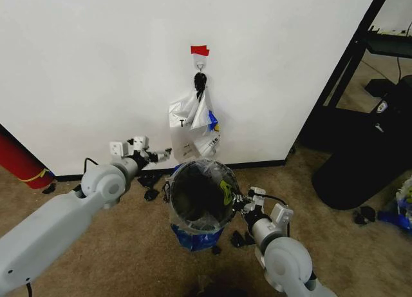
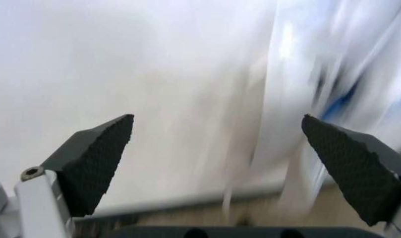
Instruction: Pick up the garbage bag from the wall and place it over the trash bin.
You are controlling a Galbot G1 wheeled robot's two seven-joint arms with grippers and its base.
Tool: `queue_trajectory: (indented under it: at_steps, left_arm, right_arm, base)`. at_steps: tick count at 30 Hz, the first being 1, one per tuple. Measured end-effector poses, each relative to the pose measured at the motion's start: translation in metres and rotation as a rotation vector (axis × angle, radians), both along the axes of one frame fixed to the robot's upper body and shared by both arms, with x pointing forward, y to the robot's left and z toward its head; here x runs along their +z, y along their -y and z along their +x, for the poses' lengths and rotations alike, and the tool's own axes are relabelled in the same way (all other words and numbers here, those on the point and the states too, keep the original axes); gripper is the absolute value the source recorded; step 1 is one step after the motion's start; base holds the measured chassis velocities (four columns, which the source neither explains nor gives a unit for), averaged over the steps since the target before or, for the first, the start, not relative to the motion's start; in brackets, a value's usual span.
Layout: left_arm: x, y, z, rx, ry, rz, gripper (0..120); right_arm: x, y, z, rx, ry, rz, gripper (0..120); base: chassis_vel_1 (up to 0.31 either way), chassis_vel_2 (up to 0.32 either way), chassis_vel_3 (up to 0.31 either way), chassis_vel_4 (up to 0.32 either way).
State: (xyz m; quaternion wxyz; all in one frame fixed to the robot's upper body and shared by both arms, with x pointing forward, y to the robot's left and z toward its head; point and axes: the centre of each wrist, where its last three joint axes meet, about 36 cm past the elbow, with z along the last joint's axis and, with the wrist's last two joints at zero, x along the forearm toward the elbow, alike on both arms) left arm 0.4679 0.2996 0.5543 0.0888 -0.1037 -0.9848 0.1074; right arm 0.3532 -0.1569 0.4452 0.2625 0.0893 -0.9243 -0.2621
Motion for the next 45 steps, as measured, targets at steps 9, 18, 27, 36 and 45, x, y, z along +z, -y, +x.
queue_trajectory:
  at_steps: [9, 18, 27, 36, 45]
  left_arm:
    - [-0.003, -0.029, -0.079, 0.066, 0.284, -0.062, 100]
    - [-0.07, -0.038, -0.152, 0.175, 0.407, 0.131, 100]
    - [-0.111, -0.044, -0.192, 0.299, 0.363, 0.141, 100]
    - [-0.111, -0.044, -0.194, 0.314, 0.358, 0.128, 100]
    - [-0.111, -0.045, -0.19, 0.318, 0.336, 0.107, 100]
  right_arm:
    - [-0.005, 0.007, 0.018, -0.016, -0.069, -0.025, 1]
    - [-0.005, 0.004, 0.028, -0.006, -0.078, -0.027, 1]
    - [-0.011, -0.002, 0.031, 0.03, -0.112, -0.03, 1]
    - [-0.018, -0.006, 0.037, 0.041, -0.136, -0.039, 8]
    - [-0.029, -0.01, 0.036, 0.064, -0.144, 0.002, 44]
  base:
    - [0.0, 0.0, 0.0, 0.0]
    - [0.0, 0.0, 0.0, 0.0]
    - [0.0, 0.0, 0.0, 0.0]
    - [0.0, 0.0, 0.0, 0.0]
    - [0.0, 0.0, 0.0, 0.0]
